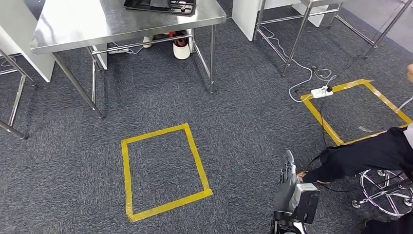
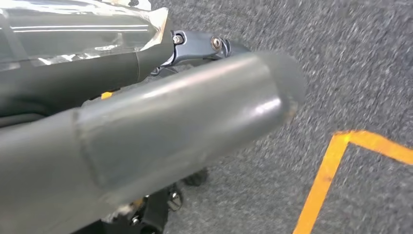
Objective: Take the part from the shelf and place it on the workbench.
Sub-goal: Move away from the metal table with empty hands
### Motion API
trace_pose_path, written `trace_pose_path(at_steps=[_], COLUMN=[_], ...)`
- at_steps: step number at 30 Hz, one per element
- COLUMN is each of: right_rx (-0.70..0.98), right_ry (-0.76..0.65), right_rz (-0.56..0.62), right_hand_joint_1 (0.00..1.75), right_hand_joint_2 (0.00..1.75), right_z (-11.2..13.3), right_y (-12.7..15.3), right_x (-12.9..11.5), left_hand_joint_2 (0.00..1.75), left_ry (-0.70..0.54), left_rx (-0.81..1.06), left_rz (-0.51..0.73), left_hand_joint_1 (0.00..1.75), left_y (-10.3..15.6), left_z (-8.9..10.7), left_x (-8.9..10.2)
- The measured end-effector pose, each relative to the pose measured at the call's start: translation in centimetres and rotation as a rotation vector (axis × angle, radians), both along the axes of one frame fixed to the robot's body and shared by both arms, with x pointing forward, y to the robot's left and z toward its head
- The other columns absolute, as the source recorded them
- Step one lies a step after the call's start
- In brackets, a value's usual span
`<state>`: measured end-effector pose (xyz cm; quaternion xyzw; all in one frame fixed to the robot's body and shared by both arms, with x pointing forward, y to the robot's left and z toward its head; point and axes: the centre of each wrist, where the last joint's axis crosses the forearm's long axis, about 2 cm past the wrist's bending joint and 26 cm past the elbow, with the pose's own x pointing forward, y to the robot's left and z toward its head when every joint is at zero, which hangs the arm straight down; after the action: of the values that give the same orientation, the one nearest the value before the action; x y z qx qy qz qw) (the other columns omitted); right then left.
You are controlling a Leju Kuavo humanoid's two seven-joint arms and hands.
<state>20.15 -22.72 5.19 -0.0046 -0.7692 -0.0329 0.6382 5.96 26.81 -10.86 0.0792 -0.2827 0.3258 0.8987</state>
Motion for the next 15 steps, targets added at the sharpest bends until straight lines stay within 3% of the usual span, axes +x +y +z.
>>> trace_pose_path(at_steps=[15], right_rx=[-0.003], right_ry=[0.008], right_rz=[-0.022], right_hand_joint_1=[0.00], right_hand_joint_2=[0.00], right_z=[-0.33], right_y=[-0.71], right_x=[-0.37], left_hand_joint_2=[0.00], left_ry=[-0.005], left_rx=[-0.008], left_rz=[-0.012], left_hand_joint_1=[0.00], left_y=[-0.20], left_z=[0.04], left_x=[0.23])
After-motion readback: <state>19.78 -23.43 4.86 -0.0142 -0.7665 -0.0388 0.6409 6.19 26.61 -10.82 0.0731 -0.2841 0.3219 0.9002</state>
